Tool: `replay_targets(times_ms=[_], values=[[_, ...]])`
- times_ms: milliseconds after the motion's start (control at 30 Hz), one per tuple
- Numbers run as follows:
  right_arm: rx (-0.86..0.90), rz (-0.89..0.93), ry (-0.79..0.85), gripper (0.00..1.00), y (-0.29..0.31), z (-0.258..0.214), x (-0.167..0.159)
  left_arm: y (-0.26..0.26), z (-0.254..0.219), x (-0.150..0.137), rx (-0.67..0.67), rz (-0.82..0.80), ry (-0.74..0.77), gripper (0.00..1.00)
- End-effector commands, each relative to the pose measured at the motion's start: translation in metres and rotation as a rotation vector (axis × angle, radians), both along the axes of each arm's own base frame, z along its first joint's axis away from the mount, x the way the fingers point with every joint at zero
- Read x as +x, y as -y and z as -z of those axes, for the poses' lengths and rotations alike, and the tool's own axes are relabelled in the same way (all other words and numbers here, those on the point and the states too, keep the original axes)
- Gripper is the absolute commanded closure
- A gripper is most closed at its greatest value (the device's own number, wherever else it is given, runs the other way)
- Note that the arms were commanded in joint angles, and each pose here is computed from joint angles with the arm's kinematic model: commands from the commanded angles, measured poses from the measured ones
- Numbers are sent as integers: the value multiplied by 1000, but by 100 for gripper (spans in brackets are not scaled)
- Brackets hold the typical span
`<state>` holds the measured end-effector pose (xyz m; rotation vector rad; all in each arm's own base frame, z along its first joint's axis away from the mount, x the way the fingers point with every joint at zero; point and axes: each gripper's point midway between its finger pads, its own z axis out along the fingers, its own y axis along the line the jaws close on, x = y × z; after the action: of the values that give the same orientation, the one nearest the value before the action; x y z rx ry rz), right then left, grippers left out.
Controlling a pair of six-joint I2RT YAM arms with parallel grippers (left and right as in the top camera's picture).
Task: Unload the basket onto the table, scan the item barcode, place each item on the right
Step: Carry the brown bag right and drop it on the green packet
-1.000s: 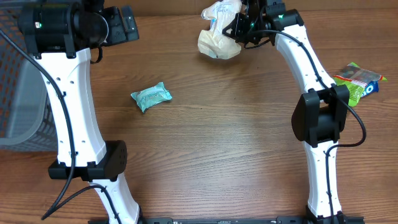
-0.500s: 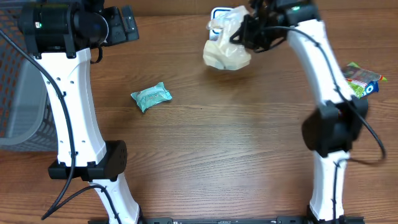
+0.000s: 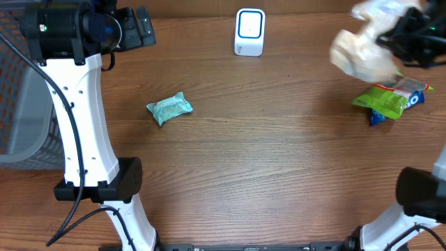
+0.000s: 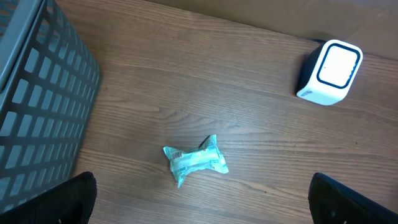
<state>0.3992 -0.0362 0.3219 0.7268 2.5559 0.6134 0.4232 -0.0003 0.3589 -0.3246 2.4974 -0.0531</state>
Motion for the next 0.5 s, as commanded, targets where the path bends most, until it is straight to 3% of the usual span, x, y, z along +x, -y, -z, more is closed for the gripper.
replay_targets(times_ms=[0,233,467], values=[[-35,110,-19,96,51,0,-17,2,-7,-4,-2,-1,19,0],[-35,301,-16,96,123,0,-39,2,-7,-4,-2,-1,19,0],[-77,347,3,96,150,4,-33,2,-7,-4,-2,-1,19,0]])
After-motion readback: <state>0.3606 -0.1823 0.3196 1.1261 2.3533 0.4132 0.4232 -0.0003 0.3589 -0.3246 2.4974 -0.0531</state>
